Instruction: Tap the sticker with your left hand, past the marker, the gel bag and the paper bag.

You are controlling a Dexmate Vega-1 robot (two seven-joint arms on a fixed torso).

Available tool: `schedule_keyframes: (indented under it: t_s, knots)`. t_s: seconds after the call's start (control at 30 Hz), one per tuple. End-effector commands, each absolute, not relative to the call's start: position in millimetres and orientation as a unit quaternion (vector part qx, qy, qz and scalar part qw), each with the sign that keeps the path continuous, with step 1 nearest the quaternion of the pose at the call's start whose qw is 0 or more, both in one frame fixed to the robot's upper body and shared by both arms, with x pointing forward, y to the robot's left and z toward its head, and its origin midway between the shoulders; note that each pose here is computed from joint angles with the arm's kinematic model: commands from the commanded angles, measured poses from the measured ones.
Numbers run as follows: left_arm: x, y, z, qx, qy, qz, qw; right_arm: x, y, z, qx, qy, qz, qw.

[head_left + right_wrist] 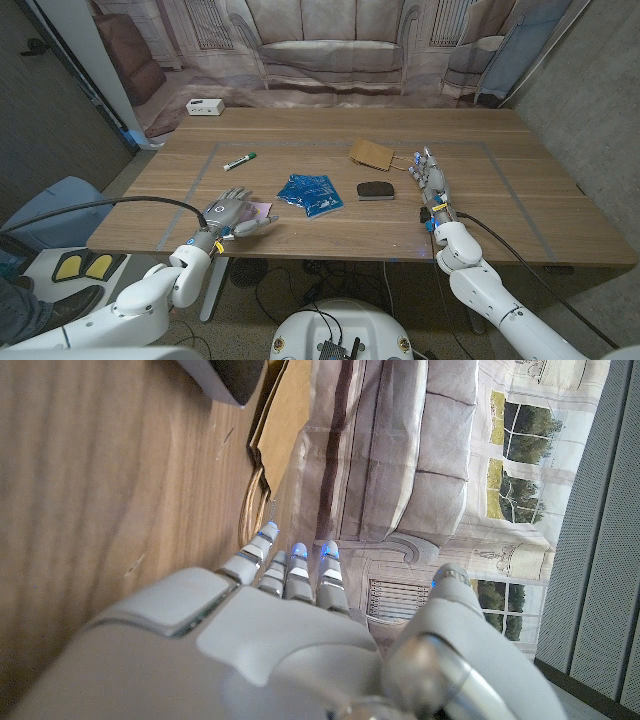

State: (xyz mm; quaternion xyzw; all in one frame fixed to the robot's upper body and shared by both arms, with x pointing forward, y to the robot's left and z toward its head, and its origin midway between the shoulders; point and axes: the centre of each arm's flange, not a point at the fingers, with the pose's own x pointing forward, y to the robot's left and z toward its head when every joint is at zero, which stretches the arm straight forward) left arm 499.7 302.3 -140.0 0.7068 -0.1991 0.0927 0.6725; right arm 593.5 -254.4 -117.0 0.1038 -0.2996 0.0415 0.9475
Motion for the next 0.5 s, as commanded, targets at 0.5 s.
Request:
schedule_keyframes:
  t_s: [0.5]
  knots:
    - [491.8,300.3,-150.0,0.695,-0.19,0.091,0.687,590.1,-257.1,-115.1,0.097,-0.297,0.046,0.949]
